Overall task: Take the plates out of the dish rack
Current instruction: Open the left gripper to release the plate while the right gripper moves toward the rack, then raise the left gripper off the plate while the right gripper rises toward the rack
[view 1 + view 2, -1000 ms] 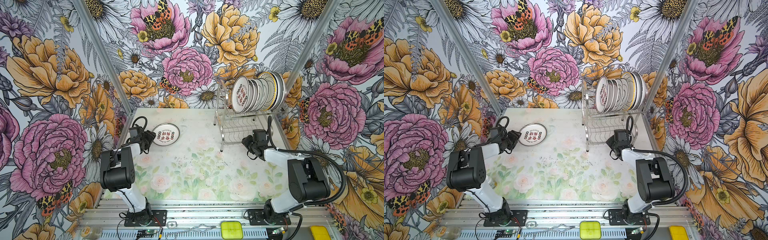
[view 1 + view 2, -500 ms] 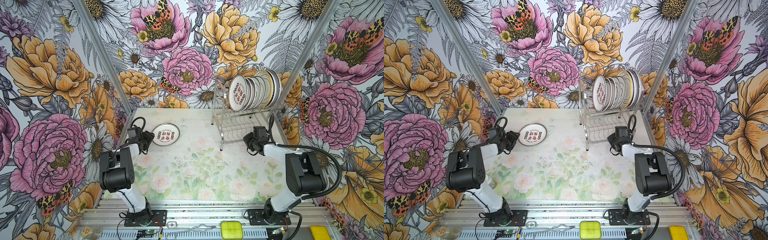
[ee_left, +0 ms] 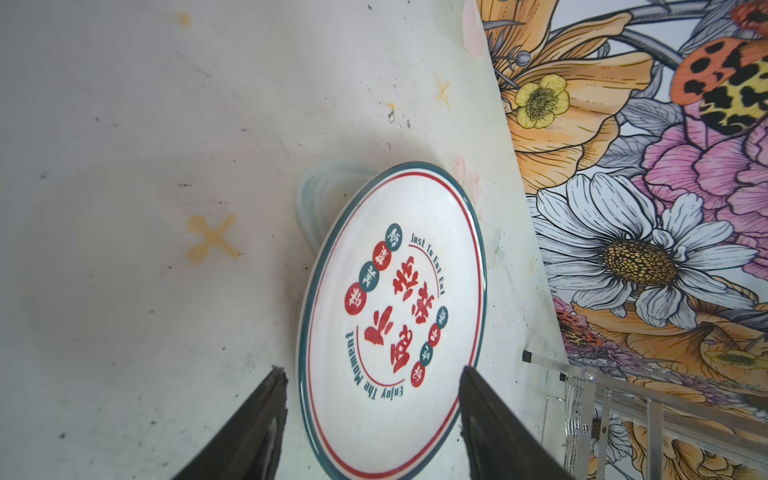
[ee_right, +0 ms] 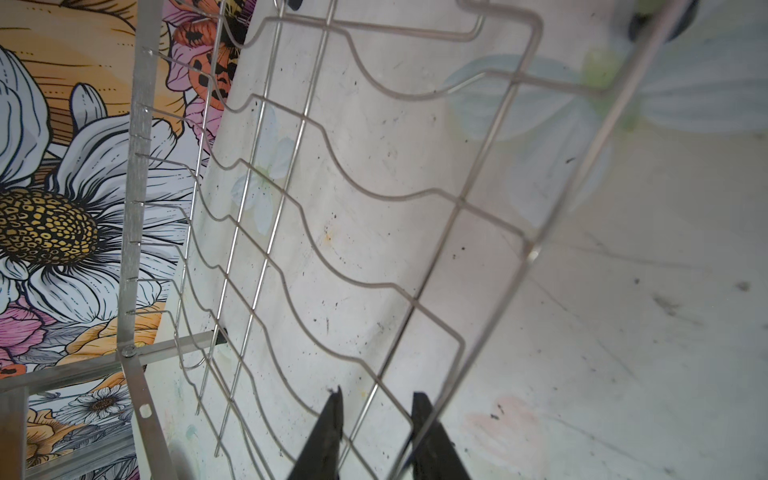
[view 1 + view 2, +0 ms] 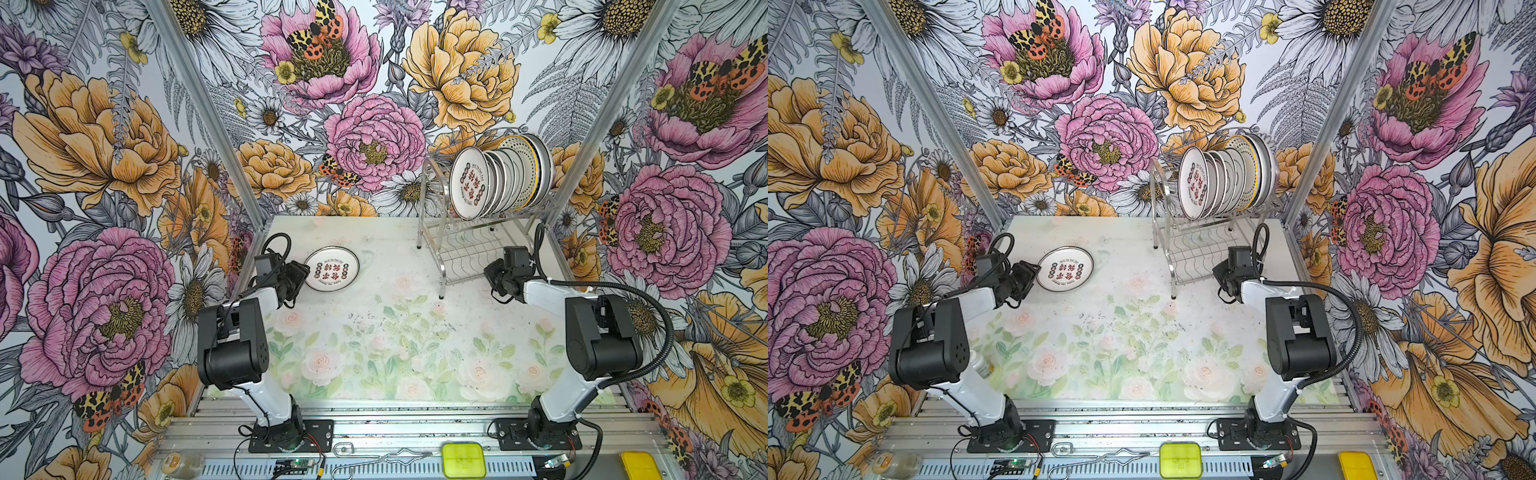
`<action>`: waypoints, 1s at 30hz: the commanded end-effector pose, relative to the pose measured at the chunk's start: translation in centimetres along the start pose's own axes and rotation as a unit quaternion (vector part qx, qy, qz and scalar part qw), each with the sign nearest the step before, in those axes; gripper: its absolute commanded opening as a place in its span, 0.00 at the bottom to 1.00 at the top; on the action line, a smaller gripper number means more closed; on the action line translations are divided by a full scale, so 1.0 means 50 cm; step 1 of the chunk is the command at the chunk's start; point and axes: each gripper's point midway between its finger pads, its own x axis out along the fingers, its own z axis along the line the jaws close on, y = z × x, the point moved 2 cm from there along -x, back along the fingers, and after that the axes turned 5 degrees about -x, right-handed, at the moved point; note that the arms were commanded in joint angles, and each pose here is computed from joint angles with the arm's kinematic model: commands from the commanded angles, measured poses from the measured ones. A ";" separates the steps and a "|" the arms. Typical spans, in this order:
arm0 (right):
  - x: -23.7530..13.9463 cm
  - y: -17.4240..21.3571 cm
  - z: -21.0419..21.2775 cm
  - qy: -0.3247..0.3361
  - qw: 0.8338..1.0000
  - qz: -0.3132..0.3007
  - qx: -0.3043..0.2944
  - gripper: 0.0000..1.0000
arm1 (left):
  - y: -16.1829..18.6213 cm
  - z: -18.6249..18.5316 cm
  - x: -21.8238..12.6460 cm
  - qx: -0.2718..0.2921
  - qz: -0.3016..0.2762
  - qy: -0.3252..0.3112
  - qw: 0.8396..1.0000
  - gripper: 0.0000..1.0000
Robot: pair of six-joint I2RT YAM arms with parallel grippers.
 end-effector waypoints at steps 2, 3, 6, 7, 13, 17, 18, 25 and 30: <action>0.012 -0.014 0.076 -0.059 0.995 -0.024 -0.075 0.18 | 0.017 -0.048 -0.024 0.038 0.005 0.020 0.999 0.70; 0.010 -0.014 0.077 -0.060 0.995 -0.024 -0.077 0.19 | 0.016 -0.053 -0.029 0.048 0.003 0.017 0.999 0.70; 0.002 -0.013 0.075 -0.057 0.995 -0.022 -0.078 0.21 | 0.015 -0.067 -0.040 0.065 -0.004 0.013 0.998 0.70; -0.002 -0.011 0.076 -0.059 0.995 -0.022 -0.078 0.23 | 0.015 -0.073 -0.044 0.069 -0.004 0.016 0.997 0.71; -0.016 -0.008 0.071 -0.060 0.995 -0.022 -0.078 0.41 | 0.024 -0.110 -0.057 0.098 -0.004 0.026 0.995 0.73; -0.028 -0.008 0.071 -0.063 0.994 -0.025 -0.082 0.44 | 0.033 -0.125 -0.062 0.116 -0.003 0.025 0.993 0.74; -0.034 -0.009 0.071 -0.063 0.994 -0.028 -0.082 0.45 | 0.035 -0.127 -0.064 0.119 -0.002 0.026 0.993 0.74; -0.088 -0.013 0.062 -0.052 0.993 -0.040 -0.097 0.54 | 0.042 -0.137 -0.091 0.139 -0.006 0.027 0.990 0.75; -0.126 -0.003 0.026 -0.039 0.995 -0.027 -0.088 0.58 | 0.043 -0.130 -0.119 0.145 -0.009 0.005 0.989 0.76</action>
